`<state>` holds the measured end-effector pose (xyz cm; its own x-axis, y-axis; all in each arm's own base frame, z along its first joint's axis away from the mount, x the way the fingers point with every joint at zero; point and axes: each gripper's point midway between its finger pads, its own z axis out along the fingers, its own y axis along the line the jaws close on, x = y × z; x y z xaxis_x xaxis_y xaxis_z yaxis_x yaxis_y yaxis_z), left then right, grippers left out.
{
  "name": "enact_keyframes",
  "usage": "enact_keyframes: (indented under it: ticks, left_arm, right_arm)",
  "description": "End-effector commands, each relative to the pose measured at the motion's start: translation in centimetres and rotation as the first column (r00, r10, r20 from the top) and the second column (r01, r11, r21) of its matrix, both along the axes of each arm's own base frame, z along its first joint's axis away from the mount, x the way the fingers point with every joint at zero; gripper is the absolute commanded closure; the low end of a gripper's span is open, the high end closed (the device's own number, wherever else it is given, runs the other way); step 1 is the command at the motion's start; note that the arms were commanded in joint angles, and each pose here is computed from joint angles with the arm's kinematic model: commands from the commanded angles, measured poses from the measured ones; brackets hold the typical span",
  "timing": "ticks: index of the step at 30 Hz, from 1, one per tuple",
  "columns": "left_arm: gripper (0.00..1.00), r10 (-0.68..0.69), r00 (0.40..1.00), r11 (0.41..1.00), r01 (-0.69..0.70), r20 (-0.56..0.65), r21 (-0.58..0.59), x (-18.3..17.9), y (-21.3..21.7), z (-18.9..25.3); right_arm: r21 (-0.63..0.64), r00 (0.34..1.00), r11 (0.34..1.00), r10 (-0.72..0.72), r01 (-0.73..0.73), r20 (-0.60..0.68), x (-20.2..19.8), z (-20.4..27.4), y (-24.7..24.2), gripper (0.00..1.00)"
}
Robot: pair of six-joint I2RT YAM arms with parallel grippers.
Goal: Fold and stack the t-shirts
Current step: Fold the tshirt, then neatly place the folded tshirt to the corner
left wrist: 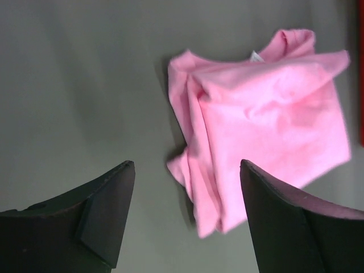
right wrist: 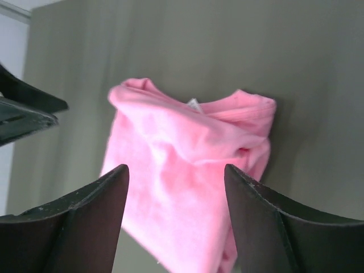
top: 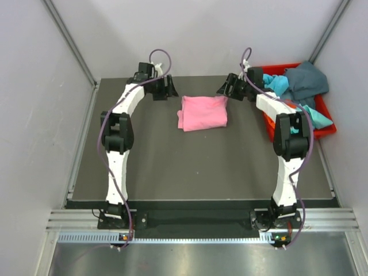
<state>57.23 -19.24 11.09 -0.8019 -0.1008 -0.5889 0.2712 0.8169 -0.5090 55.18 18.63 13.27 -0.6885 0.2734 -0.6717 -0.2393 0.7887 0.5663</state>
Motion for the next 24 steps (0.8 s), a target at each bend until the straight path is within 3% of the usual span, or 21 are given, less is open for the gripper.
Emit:
enact_keyframes:
  ticks: [1,9,13,24]
  left_arm:
    - [0.22,-0.015,0.998,0.986,0.005,-0.060,-0.166,-2.8,1.0,4.1]
    - [0.22,-0.073,0.950,0.933,-0.042,-0.303,-0.357,-6.7,0.0,-0.5]
    - [0.22,-0.089,0.937,0.924,-0.049,-0.337,-0.380,-7.1,-0.6,-1.6]
    - [0.21,-0.123,0.925,0.931,-0.018,-0.361,-0.364,-6.3,-3.2,-5.3]
  right_arm:
    - [0.081,0.992,0.996,0.036,-0.046,0.120,-1.7,7.2,1.5,0.33]
    - [0.141,0.992,0.987,0.084,-0.071,-0.091,-6.8,1.8,3.5,0.34]
    - [0.154,0.975,0.986,0.093,-0.062,-0.200,-8.5,-2.0,3.5,0.34]
    - [0.132,0.965,0.989,0.092,-0.061,-0.246,-6.9,-6.0,3.6,0.34]
